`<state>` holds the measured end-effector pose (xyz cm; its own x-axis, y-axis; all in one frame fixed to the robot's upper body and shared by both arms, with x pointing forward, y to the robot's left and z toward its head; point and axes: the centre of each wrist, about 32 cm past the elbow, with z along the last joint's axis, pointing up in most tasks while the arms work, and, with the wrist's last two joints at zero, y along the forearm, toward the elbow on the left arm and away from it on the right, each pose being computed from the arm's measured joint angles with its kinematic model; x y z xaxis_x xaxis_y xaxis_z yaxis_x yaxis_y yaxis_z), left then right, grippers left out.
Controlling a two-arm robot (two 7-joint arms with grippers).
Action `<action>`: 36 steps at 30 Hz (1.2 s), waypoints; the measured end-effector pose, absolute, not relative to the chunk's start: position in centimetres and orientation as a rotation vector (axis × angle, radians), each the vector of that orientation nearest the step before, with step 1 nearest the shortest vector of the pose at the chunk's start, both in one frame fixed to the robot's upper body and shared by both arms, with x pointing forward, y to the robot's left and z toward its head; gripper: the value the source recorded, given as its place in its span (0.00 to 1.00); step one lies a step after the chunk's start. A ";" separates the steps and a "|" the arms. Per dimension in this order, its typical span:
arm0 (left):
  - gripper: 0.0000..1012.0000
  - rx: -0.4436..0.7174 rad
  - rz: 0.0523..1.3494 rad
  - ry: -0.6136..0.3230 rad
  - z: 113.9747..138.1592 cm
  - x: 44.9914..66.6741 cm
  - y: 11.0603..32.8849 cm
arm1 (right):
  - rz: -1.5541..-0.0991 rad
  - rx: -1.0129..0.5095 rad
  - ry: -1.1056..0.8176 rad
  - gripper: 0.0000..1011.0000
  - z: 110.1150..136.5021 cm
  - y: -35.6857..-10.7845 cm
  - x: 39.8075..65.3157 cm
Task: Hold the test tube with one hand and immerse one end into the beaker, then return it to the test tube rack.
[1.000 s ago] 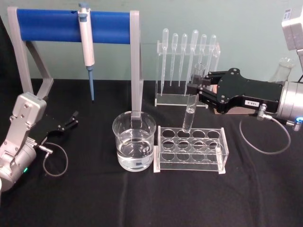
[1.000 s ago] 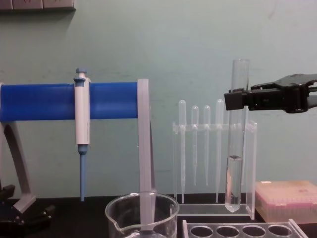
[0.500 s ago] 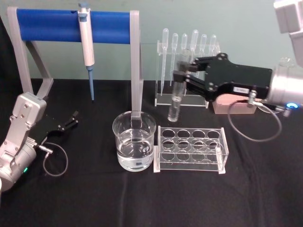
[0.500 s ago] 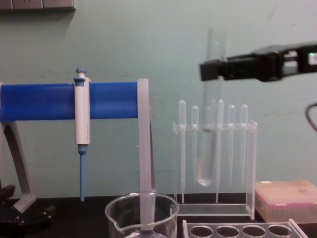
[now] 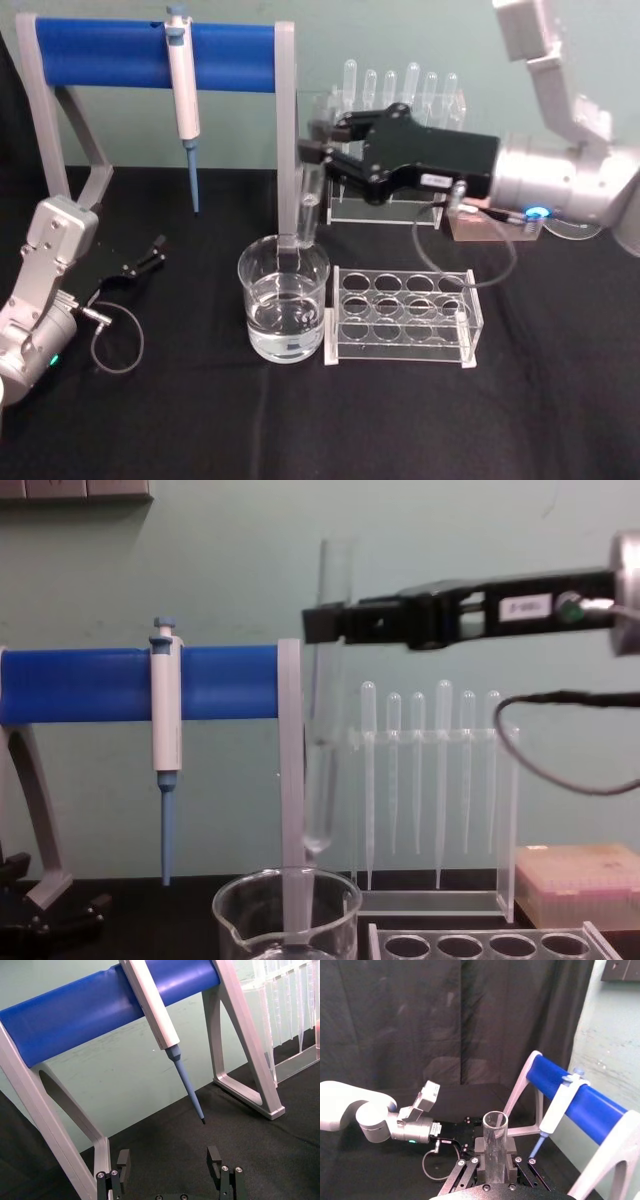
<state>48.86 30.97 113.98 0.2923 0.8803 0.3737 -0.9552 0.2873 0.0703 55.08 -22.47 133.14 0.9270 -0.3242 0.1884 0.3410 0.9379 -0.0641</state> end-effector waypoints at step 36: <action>0.99 0.304 1.248 -0.285 114.0 48.9 31.0 | -0.315 -0.123 -0.147 0.22 124.9 -20.4 56.3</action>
